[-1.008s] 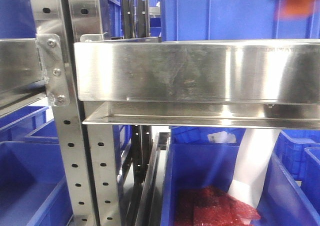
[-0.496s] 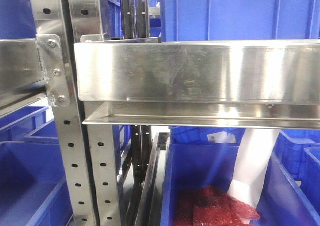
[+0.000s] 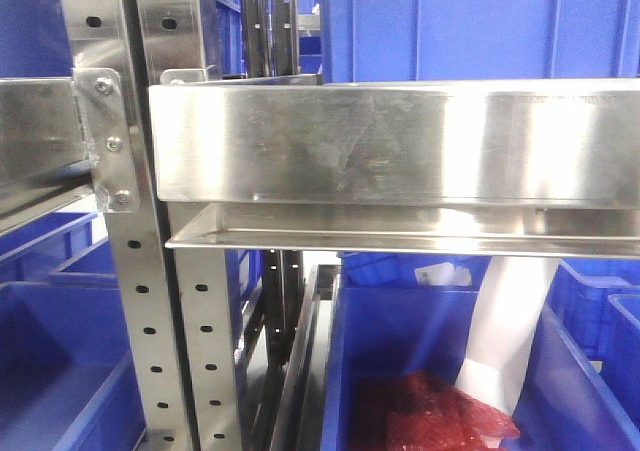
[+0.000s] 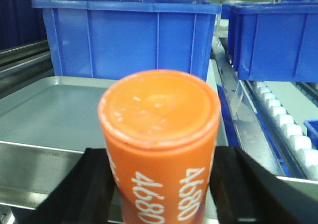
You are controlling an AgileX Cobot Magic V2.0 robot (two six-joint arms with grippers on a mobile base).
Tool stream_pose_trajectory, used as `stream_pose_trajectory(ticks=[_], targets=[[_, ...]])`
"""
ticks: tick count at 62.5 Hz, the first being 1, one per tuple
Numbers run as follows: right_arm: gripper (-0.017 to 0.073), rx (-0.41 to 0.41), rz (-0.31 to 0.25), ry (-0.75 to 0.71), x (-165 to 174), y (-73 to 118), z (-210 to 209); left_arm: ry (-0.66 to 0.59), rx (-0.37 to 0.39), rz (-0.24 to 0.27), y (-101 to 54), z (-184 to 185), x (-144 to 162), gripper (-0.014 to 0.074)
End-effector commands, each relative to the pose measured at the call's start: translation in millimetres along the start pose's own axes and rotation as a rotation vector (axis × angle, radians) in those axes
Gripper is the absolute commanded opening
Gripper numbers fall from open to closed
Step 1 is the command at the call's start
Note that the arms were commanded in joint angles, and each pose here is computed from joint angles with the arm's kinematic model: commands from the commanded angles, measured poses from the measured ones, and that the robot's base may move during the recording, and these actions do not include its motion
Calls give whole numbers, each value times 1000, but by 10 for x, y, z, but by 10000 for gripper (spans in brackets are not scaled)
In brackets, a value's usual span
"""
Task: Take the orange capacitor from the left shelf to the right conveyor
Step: 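Withdraw the right gripper holding the cylinder away from the shelf, then drive the base away from the shelf toward the conveyor table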
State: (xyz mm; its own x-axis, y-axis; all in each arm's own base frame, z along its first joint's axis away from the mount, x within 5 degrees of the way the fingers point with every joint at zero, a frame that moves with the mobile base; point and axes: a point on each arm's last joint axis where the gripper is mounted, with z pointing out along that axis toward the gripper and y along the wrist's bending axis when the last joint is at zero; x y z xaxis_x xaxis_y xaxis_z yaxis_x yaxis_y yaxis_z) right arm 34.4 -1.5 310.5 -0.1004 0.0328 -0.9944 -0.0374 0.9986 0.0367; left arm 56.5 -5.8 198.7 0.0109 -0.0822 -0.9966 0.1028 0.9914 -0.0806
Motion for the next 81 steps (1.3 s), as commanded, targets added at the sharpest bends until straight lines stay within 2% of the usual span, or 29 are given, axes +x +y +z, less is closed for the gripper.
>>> stream_pose_trajectory(ticks=[1, 81], targets=[[182, -11, -5, -116, -148, 9, -43, -110, 11, 0, -10, -22, -107, -105], [182, -11, -6, -118, -149, 9, -46, -110, 11, 0, -10, -22, -107, -105]])
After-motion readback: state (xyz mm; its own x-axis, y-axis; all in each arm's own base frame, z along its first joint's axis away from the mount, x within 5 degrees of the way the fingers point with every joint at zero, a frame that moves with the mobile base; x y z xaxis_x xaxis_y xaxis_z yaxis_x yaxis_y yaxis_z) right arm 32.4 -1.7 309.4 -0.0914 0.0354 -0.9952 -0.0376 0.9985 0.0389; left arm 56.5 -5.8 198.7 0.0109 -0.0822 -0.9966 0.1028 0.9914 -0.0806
